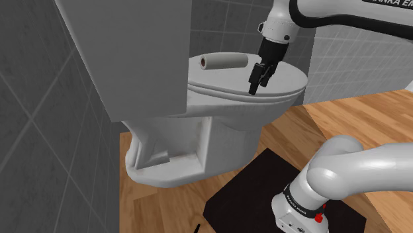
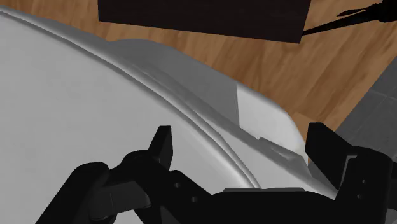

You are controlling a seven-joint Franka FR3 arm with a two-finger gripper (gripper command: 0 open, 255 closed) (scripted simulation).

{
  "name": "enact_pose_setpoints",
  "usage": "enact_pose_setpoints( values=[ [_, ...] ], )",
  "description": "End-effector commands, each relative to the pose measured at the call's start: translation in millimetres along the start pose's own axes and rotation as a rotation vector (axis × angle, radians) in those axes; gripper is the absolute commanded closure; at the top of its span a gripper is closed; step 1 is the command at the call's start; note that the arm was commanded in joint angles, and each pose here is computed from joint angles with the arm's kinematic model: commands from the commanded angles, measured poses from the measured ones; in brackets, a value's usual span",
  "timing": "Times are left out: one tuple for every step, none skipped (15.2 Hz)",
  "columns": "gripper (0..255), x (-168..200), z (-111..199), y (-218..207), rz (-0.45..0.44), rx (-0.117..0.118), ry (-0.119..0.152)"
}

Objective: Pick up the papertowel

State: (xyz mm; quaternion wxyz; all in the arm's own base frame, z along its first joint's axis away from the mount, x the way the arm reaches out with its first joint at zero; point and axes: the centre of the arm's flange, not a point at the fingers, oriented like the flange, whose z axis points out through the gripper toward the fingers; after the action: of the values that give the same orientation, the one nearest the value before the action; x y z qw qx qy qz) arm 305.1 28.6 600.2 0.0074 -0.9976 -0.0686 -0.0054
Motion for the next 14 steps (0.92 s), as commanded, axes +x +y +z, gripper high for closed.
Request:
enact_pose_setpoints(
  values=[
    [0, 0.0, 0.0, 0.0, 0.000, 0.000, 0.000],
    [0, 8.4, -3.9, 10.2, -0.051, 0.003, -0.002],
    [0, 17.3, -7.8, 19.9, -0.102, 0.006, -0.005],
    [0, 26.6, -11.7, 29.2, -0.153, 0.008, -0.007],
    [0, 36.5, -15.5, 38.0, -0.204, 0.011, -0.010],
    [0, 46.8, -19.2, 46.3, -0.255, 0.014, -0.012],
    [0, 57.5, -22.9, 54.1, -0.306, 0.017, -0.014],
    [0, 68.6, -26.5, 61.3, -0.357, 0.020, -0.017],
    [0, 80.1, -30.1, 67.9, -0.408, 0.022, -0.019],
    [0, 91.9, -33.7, 74.0, -0.459, 0.025, -0.021],
    [0, 104.0, -37.2, 79.5, -0.510, 0.028, -0.024],
    [0, 116.3, -40.7, 84.4, -0.560, 0.031, -0.026],
    [0, 128.9, -44.1, 88.6, -0.611, 0.034, -0.029],
    [0, 141.8, -47.5, 92.2, -0.662, 0.036, -0.031]
  ],
)
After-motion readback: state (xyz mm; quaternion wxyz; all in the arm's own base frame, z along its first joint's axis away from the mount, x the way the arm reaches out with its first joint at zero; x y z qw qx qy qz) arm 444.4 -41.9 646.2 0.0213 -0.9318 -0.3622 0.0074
